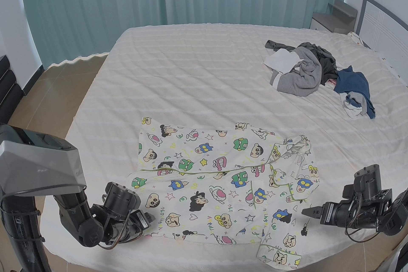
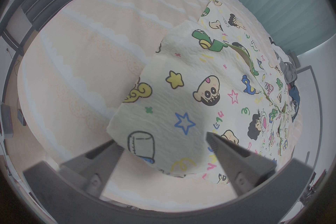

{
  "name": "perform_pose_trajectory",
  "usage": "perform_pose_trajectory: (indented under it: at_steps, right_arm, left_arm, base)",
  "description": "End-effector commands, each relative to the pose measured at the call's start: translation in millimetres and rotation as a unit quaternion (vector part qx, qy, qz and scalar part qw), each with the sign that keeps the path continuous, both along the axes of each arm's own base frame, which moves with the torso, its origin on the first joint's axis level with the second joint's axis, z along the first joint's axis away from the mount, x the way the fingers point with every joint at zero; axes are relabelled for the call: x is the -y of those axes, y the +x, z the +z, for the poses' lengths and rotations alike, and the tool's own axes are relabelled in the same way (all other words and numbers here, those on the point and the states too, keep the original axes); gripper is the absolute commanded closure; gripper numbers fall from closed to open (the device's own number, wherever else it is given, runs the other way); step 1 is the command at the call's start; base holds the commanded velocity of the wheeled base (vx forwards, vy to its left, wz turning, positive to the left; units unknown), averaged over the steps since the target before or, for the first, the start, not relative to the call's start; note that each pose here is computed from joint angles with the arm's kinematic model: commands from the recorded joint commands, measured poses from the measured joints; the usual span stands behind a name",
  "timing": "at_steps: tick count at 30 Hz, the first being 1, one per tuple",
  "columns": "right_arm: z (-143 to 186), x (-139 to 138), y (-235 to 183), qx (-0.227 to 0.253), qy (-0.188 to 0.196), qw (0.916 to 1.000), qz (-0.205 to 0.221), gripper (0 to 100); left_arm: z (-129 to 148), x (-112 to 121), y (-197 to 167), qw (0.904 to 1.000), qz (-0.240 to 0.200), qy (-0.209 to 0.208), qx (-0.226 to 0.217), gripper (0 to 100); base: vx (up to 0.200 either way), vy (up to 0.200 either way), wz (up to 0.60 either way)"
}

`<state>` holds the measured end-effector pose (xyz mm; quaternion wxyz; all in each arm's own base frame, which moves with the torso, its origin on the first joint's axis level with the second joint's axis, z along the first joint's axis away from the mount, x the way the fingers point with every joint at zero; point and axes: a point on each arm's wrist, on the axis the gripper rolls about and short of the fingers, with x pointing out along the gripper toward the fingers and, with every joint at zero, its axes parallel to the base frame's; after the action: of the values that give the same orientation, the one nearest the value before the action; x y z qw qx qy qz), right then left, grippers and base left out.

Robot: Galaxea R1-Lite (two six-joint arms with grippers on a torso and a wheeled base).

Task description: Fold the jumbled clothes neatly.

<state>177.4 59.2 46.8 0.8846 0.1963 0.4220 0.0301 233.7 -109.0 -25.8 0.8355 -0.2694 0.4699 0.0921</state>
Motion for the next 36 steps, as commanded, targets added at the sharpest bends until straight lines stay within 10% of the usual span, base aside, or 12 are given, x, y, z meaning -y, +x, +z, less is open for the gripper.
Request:
perform_pose_trajectory:
  at_steps: [1, 12, 36]
  right_arm:
    - [-13, -1, 0, -0.030, -0.009, 0.9995, 0.002, 0]
    - [-61, -18, 5, -0.044, -0.084, 0.9955, 0.006, 0]
    - [-81, -44, 5, -0.051, -0.114, 0.9883, 0.087, 0]
  left_arm:
    - [-4, 1, 2, 1.0000, -0.001, 0.003, -0.003, 100]
    - [-3, -5, 2, 0.9999, 0.011, 0.005, -0.003, 100]
    - [4, -26, -2, 0.9990, 0.042, -0.004, 0.017, 100]
  base:
    - [0.000, 0.000, 0.00]
    - [0.000, 0.000, 0.00]
    - [0.000, 0.000, 0.00]
